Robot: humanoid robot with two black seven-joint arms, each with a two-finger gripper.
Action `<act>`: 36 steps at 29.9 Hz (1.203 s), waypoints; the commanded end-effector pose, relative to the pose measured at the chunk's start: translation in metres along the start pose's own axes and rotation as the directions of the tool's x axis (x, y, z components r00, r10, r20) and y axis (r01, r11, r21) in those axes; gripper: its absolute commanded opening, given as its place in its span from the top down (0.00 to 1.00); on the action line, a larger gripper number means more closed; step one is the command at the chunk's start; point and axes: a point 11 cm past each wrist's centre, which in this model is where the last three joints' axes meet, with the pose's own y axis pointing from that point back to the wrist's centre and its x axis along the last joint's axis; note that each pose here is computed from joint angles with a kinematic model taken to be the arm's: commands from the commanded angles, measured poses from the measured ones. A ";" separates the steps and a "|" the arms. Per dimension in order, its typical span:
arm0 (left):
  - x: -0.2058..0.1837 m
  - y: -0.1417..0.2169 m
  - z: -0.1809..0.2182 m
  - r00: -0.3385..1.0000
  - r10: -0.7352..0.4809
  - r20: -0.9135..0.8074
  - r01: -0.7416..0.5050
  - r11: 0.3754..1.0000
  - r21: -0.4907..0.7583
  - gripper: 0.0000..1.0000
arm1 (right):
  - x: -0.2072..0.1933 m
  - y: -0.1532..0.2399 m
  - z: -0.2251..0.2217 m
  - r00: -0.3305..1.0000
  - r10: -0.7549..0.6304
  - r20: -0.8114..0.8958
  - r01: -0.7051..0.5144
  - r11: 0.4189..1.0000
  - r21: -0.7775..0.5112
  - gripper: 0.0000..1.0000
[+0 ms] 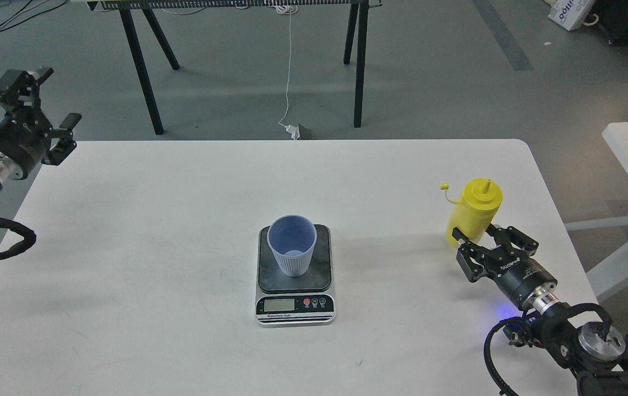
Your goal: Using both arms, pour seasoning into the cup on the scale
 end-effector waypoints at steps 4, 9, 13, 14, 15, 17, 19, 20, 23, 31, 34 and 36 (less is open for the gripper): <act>0.000 0.000 0.000 1.000 0.000 0.000 0.000 1.000 0.000 0.01 | 0.008 0.004 0.006 1.000 0.014 0.019 -0.014 1.000 0.000 0.71; 0.000 0.000 0.000 1.000 0.000 0.000 0.000 1.000 0.000 0.01 | 0.009 0.002 0.009 1.000 0.016 0.015 -0.015 1.000 -0.009 0.22; 0.001 0.000 0.000 1.000 0.001 0.001 -0.001 1.000 0.000 0.01 | 0.009 0.003 0.007 1.000 0.020 0.004 -0.020 1.000 -0.012 0.16; 0.001 0.000 0.000 1.000 0.001 0.001 -0.001 1.000 0.000 0.01 | 0.008 0.003 0.007 1.000 0.019 0.003 -0.019 1.000 -0.013 0.10; 0.001 0.000 0.000 1.000 0.001 0.001 -0.001 1.000 0.000 0.01 | 0.009 0.004 0.006 1.000 0.021 0.002 -0.021 1.000 -0.012 0.06; 0.001 0.000 0.000 1.000 0.001 0.001 -0.001 1.000 0.000 0.01 | 0.007 0.005 0.006 1.000 0.018 0.001 -0.018 1.000 -0.013 0.06; 0.001 0.000 0.000 1.000 0.001 0.001 -0.001 1.000 0.000 0.01 | 0.010 0.015 0.006 1.000 0.023 0.001 -0.023 1.000 -0.014 0.05; 0.001 0.000 0.000 1.000 0.001 0.001 -0.001 1.000 0.000 0.01 | 0.009 0.019 0.007 1.000 0.020 -0.001 -0.020 1.000 -0.022 0.05; 0.001 0.000 0.000 1.000 0.001 0.001 -0.001 1.000 0.000 0.01 | 0.005 0.044 0.008 1.000 0.016 -0.023 -0.017 0.999 -0.049 0.05; -0.001 0.004 -0.009 1.000 0.001 -0.008 -0.001 1.000 0.015 0.01 | -0.042 0.098 -0.055 0.983 0.009 -0.186 -0.006 1.000 0.019 0.03; 0.000 0.007 -0.013 1.000 0.006 -0.012 -0.006 1.000 0.024 0.01 | -0.083 0.075 -0.087 0.960 -0.043 -0.278 0.056 0.998 0.039 0.03; 0.000 0.008 -0.016 1.000 0.006 -0.016 -0.006 1.000 0.029 0.01 | -0.116 0.054 -0.107 0.931 -0.063 -0.360 0.082 0.996 0.036 0.03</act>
